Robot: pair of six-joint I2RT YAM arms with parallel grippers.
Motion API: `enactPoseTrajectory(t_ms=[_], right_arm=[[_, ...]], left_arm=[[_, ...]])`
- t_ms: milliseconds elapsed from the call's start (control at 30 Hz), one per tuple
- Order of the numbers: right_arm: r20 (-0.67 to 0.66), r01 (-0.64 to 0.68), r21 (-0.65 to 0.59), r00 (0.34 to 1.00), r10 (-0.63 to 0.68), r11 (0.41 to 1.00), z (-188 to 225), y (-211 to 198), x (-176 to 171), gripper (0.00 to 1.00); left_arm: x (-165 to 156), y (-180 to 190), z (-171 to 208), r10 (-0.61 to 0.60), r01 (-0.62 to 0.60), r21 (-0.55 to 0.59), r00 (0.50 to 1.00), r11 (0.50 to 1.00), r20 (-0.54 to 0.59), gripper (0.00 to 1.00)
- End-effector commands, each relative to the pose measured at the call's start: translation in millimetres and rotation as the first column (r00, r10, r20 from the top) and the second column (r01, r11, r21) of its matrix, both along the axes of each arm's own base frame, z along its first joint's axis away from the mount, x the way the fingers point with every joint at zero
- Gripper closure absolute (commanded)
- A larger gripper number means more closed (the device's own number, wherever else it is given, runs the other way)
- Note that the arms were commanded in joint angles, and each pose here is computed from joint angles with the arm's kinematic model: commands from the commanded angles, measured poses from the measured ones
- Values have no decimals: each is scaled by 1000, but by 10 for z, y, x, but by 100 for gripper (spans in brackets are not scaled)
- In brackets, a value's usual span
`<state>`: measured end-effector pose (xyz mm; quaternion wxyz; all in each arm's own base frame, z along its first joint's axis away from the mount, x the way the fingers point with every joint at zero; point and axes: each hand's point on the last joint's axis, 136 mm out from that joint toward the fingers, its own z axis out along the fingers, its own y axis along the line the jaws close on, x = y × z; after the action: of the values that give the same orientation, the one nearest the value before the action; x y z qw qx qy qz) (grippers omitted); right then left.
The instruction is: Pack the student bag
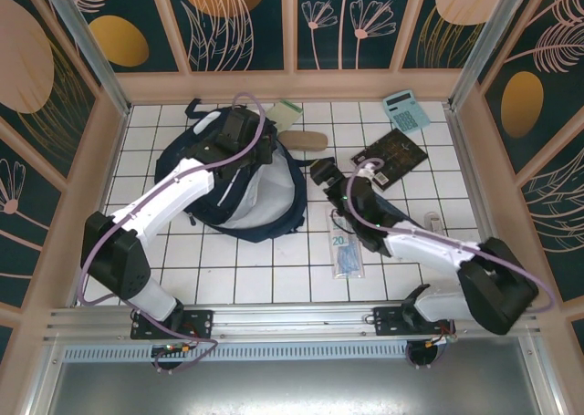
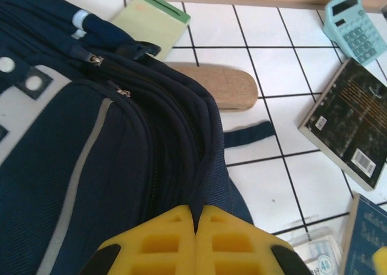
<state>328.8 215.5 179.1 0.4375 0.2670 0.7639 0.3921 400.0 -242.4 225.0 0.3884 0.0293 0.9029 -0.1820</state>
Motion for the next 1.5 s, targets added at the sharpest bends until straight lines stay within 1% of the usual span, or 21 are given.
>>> enactPoseTrajectory(t_ms=[0, 67, 100, 200, 233, 267, 300, 433, 467, 500, 600, 733, 800, 867, 933, 1100, 1267, 1467], right_arm=[[-12, 93, -138, 995, -95, 986, -113, -536, -76, 1], [2, 143, -173, 989, -145, 975, -82, -815, -84, 1], [9, 156, -188, 988, -157, 970, -71, -918, -99, 1], [19, 208, -225, 978, -209, 952, -40, -1270, -77, 1], [18, 216, -234, 976, -218, 948, -40, -1378, -62, 1], [11, 216, -239, 975, -220, 947, -49, -1463, -42, 1], [2, 220, -242, 974, -226, 945, -61, -1542, -18, 1], [-31, 240, -268, 966, -257, 933, -127, -1815, 89, 1], [-34, 245, -273, 964, -264, 930, -141, -1877, 130, 1], [-41, 247, -276, 963, -268, 929, -166, -1922, 167, 1], [-85, 274, -273, 948, -307, 922, -287, -2097, 297, 1], [-73, 308, -272, 938, -339, 912, -357, -2224, 434, 1], [-77, 319, -273, 933, -351, 907, -375, -2277, 511, 1], [-85, 320, -272, 931, -354, 907, -419, -2320, 603, 5], [-102, 332, -275, 923, -370, 902, -474, -2388, 686, 7], [-142, 369, -278, 898, -418, 887, -623, -2604, 909, 7], [-195, 318, -243, 909, -368, 916, -794, -2590, 1165, 7], [-252, 280, -242, 906, -339, 929, -1039, -2560, 1331, 7]], left_arm=[[42, -93, 176, -15, 22, -109, 998, 994, 66, 85], [38, -146, 133, -27, 37, -138, 997, 990, 70, 83], [47, -177, 123, -33, 44, -154, 997, 987, 75, 78], [81, -268, 118, -46, 61, -187, 996, 980, 81, 57], [95, -300, 123, -49, 64, -191, 995, 979, 84, 44], [105, -346, 130, -56, 72, -192, 994, 979, 89, 40], [118, -387, 131, -60, 78, -193, 994, 978, 93, 38], [214, -642, 140, -92, 114, -224, 990, 968, 108, 37], [239, -724, 194, -101, 128, -244, 987, 961, 123, 38], [284, -829, 68, -113, 136, -243, 988, 960, 106, 38], [404, -1141, -56, -143, 165, -271, 985, 948, 97, 39], [560, -1544, -263, -178, 195, -286, 980, 938, 88, 42], [624, -1699, -342, -193, 215, -293, 976, 932, 101, 42], [684, -1845, -462, -205, 227, -309, 973, 924, 103, 42], [751, -1944, -560, -203, 226, -319, 974, 920, 102, 42], [875, -2153, -776, -210, 231, -361, 973, 903, 96, 41], [940, -2337, -1064, -245, 254, -375, 967, 891, 73, 40], [1013, -2543, -1346, -284, 281, -398, 957, 873, 54, 39]])
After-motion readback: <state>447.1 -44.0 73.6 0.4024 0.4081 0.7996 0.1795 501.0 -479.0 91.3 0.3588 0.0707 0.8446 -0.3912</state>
